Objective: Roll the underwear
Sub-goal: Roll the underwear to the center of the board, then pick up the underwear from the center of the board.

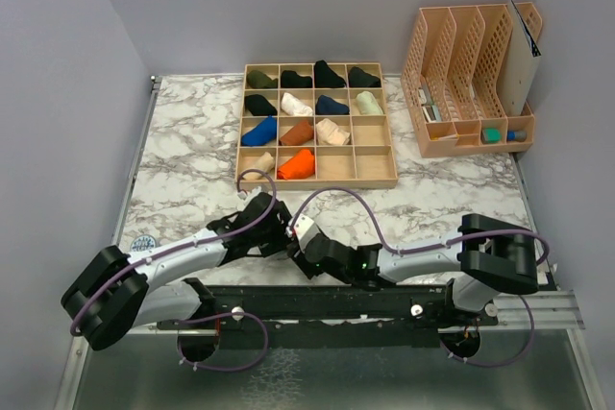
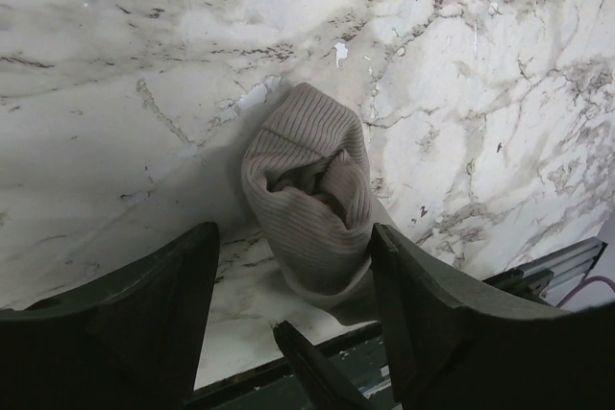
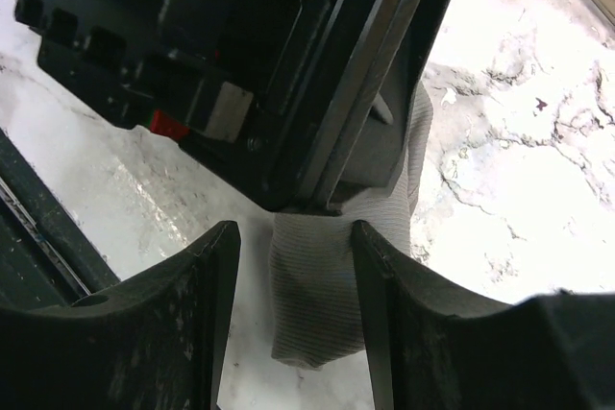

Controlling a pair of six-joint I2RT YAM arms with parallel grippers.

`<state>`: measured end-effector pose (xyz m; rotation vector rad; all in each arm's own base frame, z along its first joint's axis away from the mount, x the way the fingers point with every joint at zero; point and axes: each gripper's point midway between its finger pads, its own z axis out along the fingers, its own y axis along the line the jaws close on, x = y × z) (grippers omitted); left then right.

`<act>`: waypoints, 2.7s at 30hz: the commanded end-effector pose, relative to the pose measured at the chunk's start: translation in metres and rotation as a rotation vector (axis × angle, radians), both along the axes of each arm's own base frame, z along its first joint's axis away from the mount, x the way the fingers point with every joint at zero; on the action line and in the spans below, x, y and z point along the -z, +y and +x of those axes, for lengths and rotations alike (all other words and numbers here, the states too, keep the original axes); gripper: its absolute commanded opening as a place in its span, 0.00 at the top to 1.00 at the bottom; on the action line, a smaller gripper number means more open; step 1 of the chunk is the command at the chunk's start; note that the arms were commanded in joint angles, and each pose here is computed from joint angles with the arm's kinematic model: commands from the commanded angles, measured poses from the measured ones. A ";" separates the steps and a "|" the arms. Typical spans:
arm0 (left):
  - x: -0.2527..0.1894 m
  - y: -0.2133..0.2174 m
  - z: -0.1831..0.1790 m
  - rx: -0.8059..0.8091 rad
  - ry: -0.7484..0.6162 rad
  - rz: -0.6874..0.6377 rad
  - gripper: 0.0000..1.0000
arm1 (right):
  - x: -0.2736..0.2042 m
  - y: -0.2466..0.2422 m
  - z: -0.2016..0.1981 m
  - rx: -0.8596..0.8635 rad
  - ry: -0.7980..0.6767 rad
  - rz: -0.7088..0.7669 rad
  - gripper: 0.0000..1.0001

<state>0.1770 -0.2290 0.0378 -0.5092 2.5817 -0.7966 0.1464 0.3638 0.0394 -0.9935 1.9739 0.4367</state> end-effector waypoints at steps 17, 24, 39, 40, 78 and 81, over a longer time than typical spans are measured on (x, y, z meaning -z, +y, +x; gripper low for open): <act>-0.019 0.040 0.010 -0.134 -0.032 0.019 0.05 | 0.082 -0.050 -0.009 0.059 0.122 -0.258 0.47; -0.027 0.058 0.013 -0.181 -0.057 0.011 0.01 | 0.076 -0.050 -0.006 0.055 0.203 -0.180 0.44; -0.025 0.060 0.012 -0.173 -0.071 0.004 0.01 | 0.083 -0.072 0.017 0.146 0.209 -0.286 0.44; -0.025 0.061 0.013 -0.181 -0.073 0.008 0.01 | 0.083 -0.075 0.020 0.163 0.196 -0.304 0.44; -0.023 0.075 0.043 -0.243 -0.106 0.128 0.05 | 0.051 -0.049 0.038 0.121 0.115 -0.212 1.00; -0.037 0.084 0.043 -0.302 -0.127 0.100 0.03 | 0.031 -0.053 0.047 0.153 0.067 -0.175 1.00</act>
